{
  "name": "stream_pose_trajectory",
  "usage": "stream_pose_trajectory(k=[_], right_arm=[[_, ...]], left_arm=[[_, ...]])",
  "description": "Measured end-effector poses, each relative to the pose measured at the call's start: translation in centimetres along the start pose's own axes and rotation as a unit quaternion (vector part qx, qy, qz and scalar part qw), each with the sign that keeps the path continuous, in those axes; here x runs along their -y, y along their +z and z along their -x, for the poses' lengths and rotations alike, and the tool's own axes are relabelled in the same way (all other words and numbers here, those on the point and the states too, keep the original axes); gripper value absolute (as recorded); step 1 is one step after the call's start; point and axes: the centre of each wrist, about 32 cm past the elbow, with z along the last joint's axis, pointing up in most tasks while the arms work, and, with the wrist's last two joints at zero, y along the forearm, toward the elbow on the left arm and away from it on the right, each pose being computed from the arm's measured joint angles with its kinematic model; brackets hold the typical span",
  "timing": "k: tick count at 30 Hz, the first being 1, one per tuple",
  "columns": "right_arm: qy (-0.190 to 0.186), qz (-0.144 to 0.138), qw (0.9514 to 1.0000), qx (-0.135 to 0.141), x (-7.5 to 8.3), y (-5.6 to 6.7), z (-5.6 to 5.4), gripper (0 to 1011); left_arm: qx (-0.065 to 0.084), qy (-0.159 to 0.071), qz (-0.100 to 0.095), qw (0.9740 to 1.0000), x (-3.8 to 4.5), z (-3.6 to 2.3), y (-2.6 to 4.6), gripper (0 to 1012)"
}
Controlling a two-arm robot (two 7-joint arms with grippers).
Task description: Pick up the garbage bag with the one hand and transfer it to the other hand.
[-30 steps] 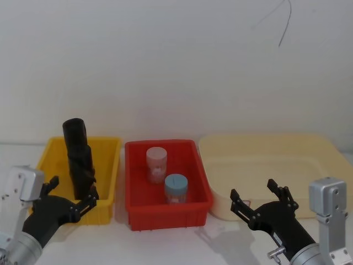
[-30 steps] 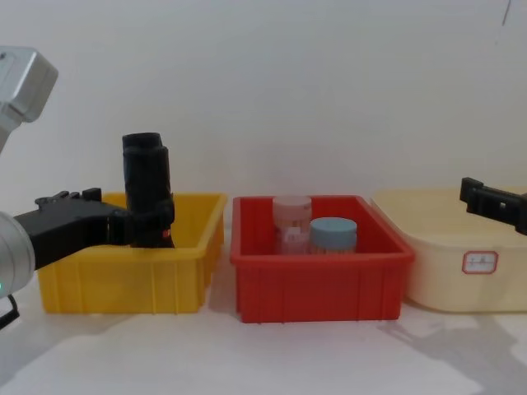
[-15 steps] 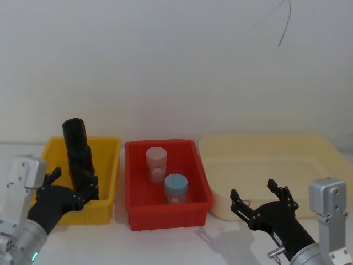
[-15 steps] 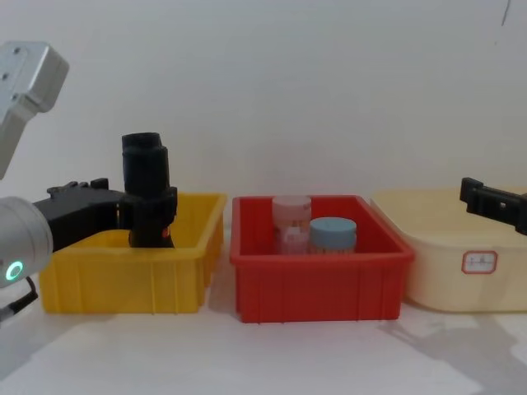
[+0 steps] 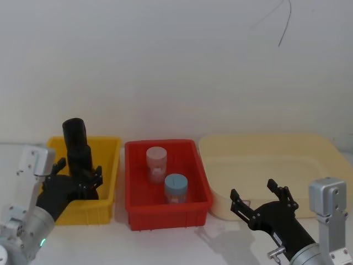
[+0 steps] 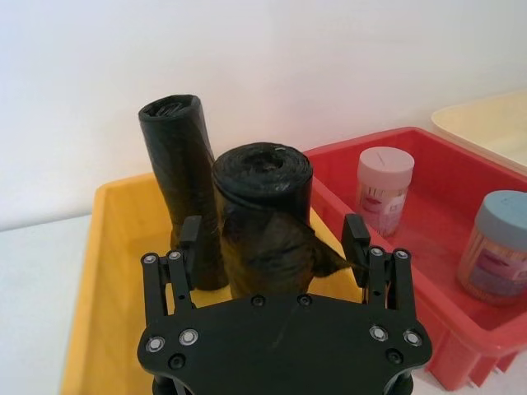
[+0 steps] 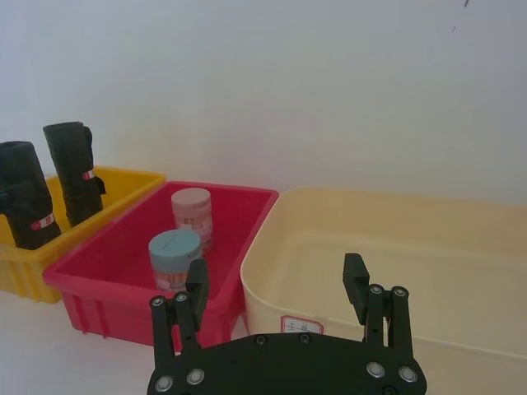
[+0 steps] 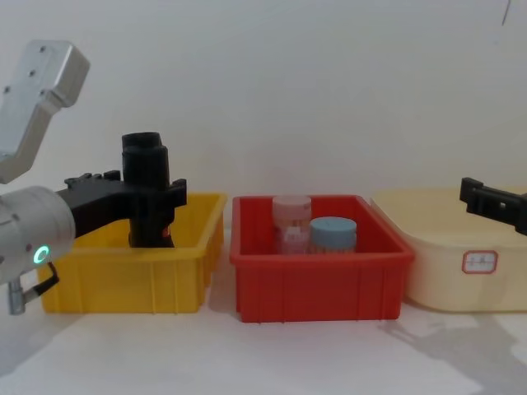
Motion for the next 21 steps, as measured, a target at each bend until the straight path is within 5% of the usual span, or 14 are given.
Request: stream_pose_trajectory(k=[5,11,21], right_arm=[[0.0,0.0,1.0,0.0,0.0,0.0,0.0,1000],[0.0,0.0,1.0,0.0,0.0,0.0,0.0,999],[0.0,0.0,1.0,0.0,0.0,0.0,0.0,1000]], left_arm=[[0.001,-0.005,-0.001,1.0,1.11,0.05,-0.02,963],[-0.001,-0.014,-0.002,0.9999,2.24,0.2,0.01,789],[-0.003,-0.019,0.0,0.9998,3.17,0.58,0.23,545]])
